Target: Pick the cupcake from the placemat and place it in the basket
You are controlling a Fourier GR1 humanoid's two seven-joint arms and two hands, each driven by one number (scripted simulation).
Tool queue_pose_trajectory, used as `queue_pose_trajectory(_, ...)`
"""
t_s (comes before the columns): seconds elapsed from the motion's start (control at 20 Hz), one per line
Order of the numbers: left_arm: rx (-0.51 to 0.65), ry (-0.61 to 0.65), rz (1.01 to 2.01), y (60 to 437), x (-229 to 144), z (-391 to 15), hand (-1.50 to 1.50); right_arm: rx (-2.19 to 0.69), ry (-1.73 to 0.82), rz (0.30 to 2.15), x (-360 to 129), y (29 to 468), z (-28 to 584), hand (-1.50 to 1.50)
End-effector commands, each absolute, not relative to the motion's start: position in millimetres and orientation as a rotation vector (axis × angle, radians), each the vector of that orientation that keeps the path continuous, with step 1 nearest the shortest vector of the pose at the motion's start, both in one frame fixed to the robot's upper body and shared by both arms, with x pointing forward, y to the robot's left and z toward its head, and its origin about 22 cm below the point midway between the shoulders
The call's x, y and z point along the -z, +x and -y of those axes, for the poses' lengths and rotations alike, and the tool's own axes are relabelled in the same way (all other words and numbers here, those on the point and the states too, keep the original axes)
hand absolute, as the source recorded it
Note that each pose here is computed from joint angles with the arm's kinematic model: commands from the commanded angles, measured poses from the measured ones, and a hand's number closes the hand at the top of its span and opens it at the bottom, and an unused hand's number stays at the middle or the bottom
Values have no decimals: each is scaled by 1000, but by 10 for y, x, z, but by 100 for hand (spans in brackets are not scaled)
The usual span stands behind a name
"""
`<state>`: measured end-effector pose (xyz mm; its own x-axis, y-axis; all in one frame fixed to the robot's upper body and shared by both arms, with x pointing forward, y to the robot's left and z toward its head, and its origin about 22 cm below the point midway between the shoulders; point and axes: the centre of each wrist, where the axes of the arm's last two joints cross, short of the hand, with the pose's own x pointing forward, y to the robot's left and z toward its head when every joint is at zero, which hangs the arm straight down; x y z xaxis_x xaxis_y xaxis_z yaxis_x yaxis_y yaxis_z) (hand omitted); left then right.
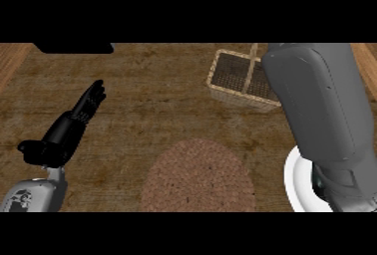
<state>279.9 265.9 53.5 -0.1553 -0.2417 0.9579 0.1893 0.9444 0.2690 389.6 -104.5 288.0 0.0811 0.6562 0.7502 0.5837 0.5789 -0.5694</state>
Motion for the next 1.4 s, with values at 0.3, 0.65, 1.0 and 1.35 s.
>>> queue_pose_trajectory(0.3,384,49,1692,2766,-576,-2626,0,119,-1181,1647,-2532,4019,1552,150)
queue_pose_trajectory(0.65,377,21,1688,2772,-461,-2664,0,50,-1147,1666,-2403,4162,1555,-150)
queue_pose_trajectory(1.0,382,50,1692,2752,-485,-2779,0,149,-1027,1798,-2789,4133,1619,-150)
queue_pose_trajectory(1.35,381,68,1690,2734,-547,-2836,0,405,-884,1742,-3090,4010,1925,-150)
